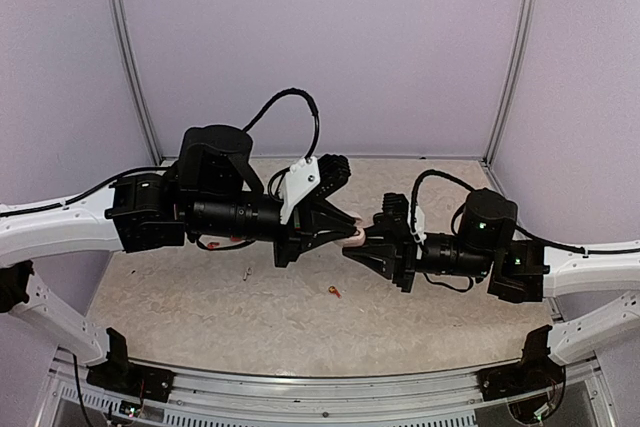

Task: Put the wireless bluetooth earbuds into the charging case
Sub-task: Adjust the right earbud in the right side groove of the charging case, then pick up the left earbud from the center of the board.

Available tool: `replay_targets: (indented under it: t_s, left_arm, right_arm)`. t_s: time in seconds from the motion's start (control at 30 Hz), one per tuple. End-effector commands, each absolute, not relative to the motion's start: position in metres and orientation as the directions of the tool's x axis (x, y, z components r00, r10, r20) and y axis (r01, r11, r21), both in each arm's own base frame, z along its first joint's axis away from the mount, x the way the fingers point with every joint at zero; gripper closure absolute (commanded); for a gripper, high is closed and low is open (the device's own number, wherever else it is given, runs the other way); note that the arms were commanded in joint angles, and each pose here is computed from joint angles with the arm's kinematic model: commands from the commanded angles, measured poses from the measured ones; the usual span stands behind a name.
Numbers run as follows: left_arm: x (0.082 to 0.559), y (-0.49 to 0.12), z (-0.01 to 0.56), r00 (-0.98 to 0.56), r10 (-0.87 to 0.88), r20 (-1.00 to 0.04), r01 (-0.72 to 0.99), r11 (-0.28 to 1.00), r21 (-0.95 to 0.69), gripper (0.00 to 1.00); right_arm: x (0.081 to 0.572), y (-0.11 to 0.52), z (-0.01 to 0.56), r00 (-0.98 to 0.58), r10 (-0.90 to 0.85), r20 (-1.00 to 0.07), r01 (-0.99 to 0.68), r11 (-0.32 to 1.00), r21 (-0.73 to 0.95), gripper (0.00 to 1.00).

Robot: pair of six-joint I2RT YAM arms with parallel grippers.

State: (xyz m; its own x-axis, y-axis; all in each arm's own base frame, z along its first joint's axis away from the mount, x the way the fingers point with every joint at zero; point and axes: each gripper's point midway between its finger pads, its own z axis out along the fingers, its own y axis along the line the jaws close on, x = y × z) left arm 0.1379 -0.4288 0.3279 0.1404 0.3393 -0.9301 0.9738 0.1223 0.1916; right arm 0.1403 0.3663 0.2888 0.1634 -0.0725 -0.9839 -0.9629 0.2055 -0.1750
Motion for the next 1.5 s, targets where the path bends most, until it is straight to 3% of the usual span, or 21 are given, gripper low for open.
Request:
replay_targets:
  t_s: [0.0, 0.2, 0.4, 0.53, 0.73, 0.93, 1.13, 1.3, 1.47]
  left_arm:
    - [0.118, -0.429, 0.294, 0.168, 0.445, -0.879, 0.982, 0.002, 0.189, 0.89]
    - [0.123, -0.43, 0.298, 0.19, 0.443, -0.876, 0.975, 0.017, 0.22, 0.84]
    - [0.135, -0.422, 0.347, 0.21, 0.326, -0.922, 0.954, 0.136, 0.266, 0.78]
    - [0.132, -0.405, 0.397, 0.245, 0.192, -0.95, 0.938, 0.2, 0.283, 0.62]
    - [0.137, -0.377, 0.43, 0.21, 0.096, -0.973, 0.932, 0.281, 0.229, 0.55]
    - [0.215, -0.332, 0.384, -0.108, 0.111, -0.988, 0.856, 0.515, -0.036, 0.52]
    - [0.283, -0.264, 0.289, -0.464, 0.079, -0.883, 0.604, 0.756, -0.25, 0.53]
    - [0.306, -0.214, 0.212, -0.656, 0.012, -0.754, 0.398, 0.855, -0.332, 0.54]
    - [0.293, -0.204, 0.159, -0.716, 0.015, -0.698, 0.363, 0.862, -0.354, 0.57]
  right_arm:
    - [0.131, 0.364, 0.335, 0.236, 0.06, -0.97, -0.956, 0.191, -0.221, 1.0]
    - [0.131, 0.365, 0.334, 0.232, 0.06, -0.971, -0.959, 0.183, -0.218, 1.0]
    - [0.135, 0.363, 0.327, 0.218, 0.049, -0.975, -0.957, 0.207, -0.204, 1.0]
    - [0.138, 0.362, 0.32, 0.202, 0.039, -0.979, -0.957, 0.223, -0.188, 1.0]
    - [0.145, 0.36, 0.318, 0.188, 0.035, -0.982, -0.953, 0.247, -0.174, 1.0]
    - [0.149, 0.354, 0.322, 0.181, 0.046, -0.982, -0.951, 0.263, -0.163, 1.0]
    - [0.152, 0.346, 0.322, 0.178, 0.042, -0.983, -0.948, 0.275, -0.16, 1.0]
    - [0.153, 0.343, 0.318, 0.169, 0.034, -0.985, -0.949, 0.275, -0.153, 1.0]
    - [0.154, 0.34, 0.315, 0.159, 0.034, -0.987, -0.948, 0.282, -0.143, 1.0]
